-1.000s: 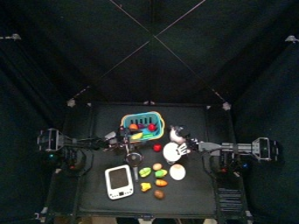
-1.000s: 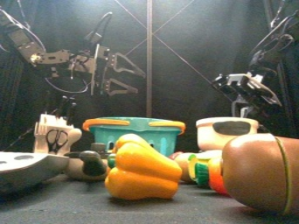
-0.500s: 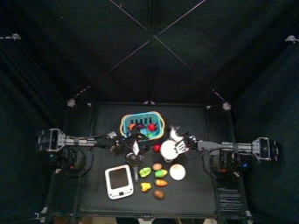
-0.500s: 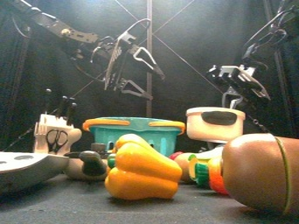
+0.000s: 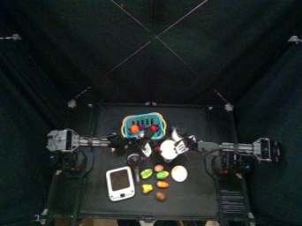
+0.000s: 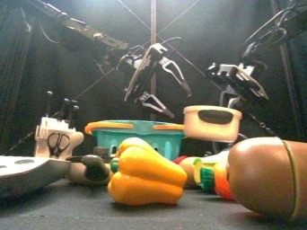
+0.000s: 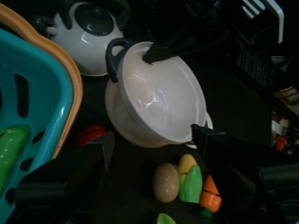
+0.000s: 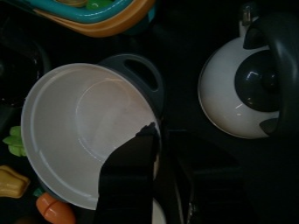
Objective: Grab pot
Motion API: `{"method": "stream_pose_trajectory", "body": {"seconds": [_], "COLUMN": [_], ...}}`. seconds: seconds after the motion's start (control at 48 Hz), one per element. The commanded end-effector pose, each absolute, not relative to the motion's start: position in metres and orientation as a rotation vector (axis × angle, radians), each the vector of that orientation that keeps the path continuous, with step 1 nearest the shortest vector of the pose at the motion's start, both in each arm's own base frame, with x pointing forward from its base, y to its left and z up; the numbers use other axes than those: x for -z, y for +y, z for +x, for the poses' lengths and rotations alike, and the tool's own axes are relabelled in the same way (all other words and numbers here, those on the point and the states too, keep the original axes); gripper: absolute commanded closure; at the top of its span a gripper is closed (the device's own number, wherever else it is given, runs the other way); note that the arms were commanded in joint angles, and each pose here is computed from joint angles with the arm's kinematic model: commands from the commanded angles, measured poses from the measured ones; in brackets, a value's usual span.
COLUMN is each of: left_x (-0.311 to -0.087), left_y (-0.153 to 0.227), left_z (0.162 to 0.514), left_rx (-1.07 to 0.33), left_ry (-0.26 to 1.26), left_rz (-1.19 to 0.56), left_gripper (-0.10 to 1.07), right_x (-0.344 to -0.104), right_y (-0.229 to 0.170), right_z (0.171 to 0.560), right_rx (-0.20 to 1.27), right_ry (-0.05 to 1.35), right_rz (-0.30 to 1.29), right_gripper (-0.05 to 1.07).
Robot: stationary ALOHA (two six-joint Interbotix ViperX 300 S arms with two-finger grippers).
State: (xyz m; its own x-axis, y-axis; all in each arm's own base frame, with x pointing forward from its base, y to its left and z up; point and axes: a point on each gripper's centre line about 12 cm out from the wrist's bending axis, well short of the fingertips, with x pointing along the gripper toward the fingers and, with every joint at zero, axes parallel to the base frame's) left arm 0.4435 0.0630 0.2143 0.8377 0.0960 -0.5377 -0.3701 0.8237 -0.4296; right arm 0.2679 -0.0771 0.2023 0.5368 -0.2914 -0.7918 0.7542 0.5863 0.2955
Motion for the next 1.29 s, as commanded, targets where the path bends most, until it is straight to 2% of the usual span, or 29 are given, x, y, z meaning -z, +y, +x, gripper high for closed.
{"method": "stream_pose_trajectory", "body": {"seconds": [0.0,0.312,0.708,0.854,1.021,1.271], "left_x": [-0.232,-0.222,-0.218,-0.217,-0.215,-0.215], "left_y": [0.070,0.086,0.092,0.090,0.090,0.090], "left_z": [0.456,0.475,0.475,0.475,0.474,0.473], "left_rx": [-0.254,-0.263,-0.265,-0.261,-0.261,-0.259], "left_ry": [0.500,0.593,0.649,0.662,0.671,0.679], "left_rz": [-0.558,-0.580,-0.578,-0.573,-0.567,-0.562], "left_gripper": [-0.03,0.05,0.38,0.46,0.49,0.49], "right_x": [-0.212,-0.217,-0.218,-0.217,-0.217,-0.221], "right_y": [-0.079,-0.081,-0.080,-0.079,-0.078,-0.077], "right_z": [0.273,0.280,0.281,0.281,0.280,0.278], "right_rx": [0.675,0.673,0.668,0.666,0.664,0.658], "right_ry": [0.732,0.723,0.721,0.724,0.722,0.711], "right_rz": [0.689,0.692,0.689,0.688,0.688,0.687], "right_gripper": [0.49,0.49,0.49,0.48,0.43,0.28]}}
